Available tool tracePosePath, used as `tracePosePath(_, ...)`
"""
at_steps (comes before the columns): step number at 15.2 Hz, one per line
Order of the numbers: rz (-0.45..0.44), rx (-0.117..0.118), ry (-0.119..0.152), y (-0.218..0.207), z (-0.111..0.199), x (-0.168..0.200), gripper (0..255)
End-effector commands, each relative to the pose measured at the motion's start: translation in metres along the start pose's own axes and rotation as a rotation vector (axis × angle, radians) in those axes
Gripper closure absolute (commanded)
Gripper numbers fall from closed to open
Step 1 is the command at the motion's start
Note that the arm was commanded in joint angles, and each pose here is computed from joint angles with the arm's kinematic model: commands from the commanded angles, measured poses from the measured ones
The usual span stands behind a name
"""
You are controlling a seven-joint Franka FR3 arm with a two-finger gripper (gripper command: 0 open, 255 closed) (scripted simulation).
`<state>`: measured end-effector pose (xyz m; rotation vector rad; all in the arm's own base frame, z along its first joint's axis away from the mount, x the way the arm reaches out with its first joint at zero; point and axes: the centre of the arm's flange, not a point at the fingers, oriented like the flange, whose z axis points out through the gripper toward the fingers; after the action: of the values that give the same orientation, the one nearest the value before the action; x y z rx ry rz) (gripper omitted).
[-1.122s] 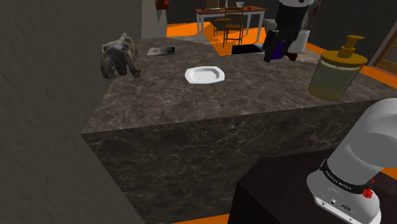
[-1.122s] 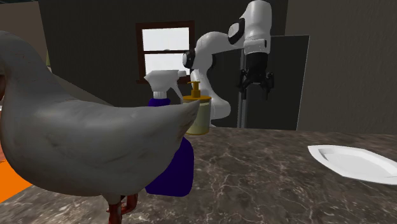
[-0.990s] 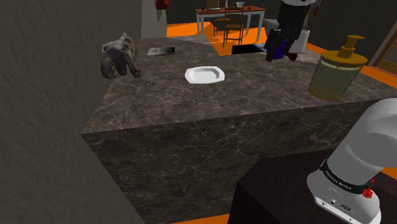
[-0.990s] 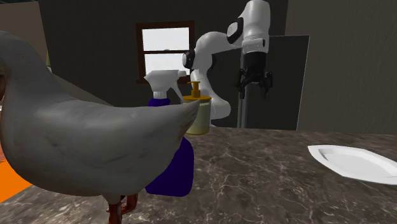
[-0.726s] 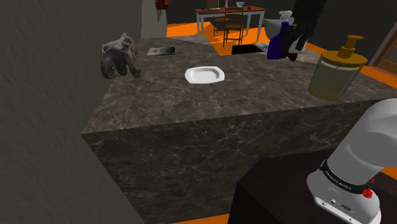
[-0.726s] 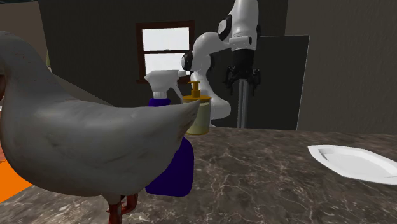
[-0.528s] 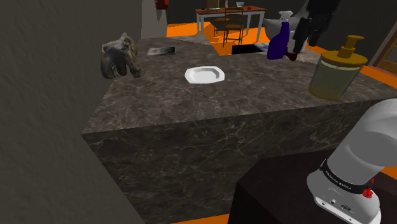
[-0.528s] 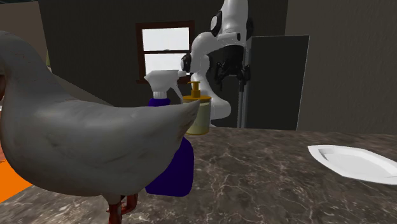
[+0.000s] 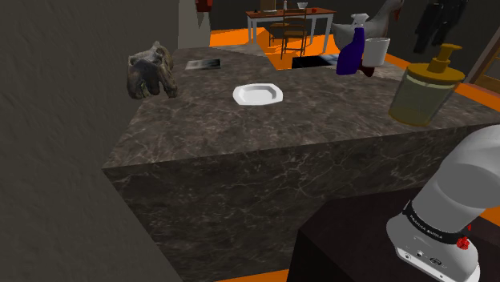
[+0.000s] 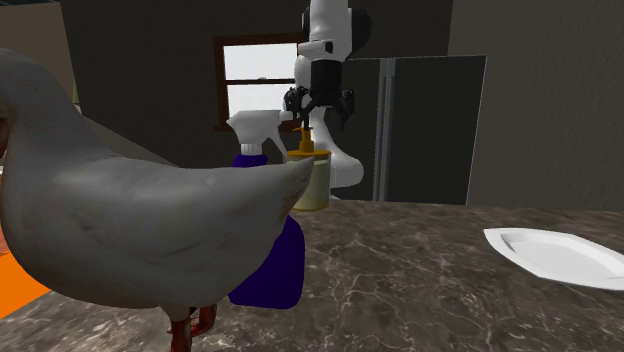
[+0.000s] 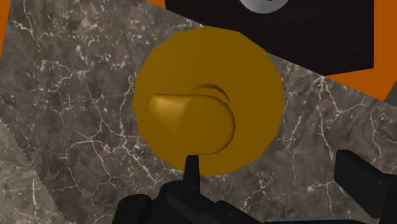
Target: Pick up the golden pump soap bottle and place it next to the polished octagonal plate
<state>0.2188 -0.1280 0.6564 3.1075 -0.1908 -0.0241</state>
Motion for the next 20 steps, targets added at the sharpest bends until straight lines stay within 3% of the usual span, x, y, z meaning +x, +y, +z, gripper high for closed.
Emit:
tracePosePath(1,0.005,0.006,-0.022,0.021,-0.007,-0.014,0)
tracePosePath(4,0.011,0.012,-0.045,0.046,-0.016,-0.028,0)
tracePosePath(11,0.011,0.012,-0.045,0.045,0.024,-0.03,0)
tracePosePath(19,0.011,0.012,-0.045,0.045,0.024,-0.03,0)
tracePosePath(20,0.011,0.012,-0.045,0.045,0.024,-0.03,255)
